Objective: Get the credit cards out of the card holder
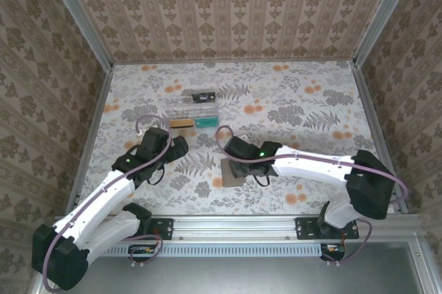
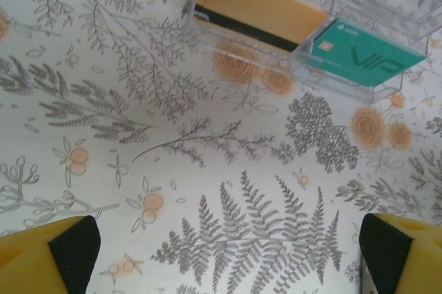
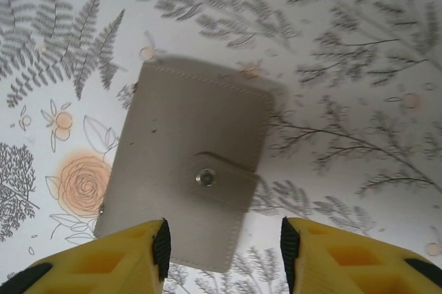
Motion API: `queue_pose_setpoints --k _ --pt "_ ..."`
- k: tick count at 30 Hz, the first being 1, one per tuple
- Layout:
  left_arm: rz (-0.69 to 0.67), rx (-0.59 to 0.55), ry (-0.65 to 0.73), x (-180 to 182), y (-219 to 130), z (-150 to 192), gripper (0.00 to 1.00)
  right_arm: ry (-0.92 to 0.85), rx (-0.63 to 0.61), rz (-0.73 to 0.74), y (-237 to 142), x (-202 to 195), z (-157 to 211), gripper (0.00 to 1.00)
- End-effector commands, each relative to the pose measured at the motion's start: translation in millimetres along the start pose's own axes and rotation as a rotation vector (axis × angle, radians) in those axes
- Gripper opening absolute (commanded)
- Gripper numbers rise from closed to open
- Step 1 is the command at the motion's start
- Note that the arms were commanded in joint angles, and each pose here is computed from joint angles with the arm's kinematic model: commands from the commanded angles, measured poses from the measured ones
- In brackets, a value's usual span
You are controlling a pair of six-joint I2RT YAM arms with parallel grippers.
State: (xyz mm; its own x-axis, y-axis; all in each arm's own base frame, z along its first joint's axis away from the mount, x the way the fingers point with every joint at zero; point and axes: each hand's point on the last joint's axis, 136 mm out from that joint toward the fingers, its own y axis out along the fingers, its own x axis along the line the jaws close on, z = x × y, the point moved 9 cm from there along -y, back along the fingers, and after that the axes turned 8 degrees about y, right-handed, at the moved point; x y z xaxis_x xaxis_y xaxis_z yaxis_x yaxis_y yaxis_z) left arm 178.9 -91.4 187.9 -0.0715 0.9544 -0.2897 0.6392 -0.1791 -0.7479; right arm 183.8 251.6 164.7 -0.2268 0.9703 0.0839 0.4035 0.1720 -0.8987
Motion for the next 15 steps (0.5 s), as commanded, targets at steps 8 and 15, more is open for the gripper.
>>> queue_pose_setpoints --k 8,15 --pt "0.051 0.004 -0.019 10 -9 18 1.0 -0.071 0.115 0.105 27 25 4 0.42" --pt "0.061 0.014 -0.012 10 -11 19 1.0 -0.109 0.144 0.147 45 30 4 0.46"
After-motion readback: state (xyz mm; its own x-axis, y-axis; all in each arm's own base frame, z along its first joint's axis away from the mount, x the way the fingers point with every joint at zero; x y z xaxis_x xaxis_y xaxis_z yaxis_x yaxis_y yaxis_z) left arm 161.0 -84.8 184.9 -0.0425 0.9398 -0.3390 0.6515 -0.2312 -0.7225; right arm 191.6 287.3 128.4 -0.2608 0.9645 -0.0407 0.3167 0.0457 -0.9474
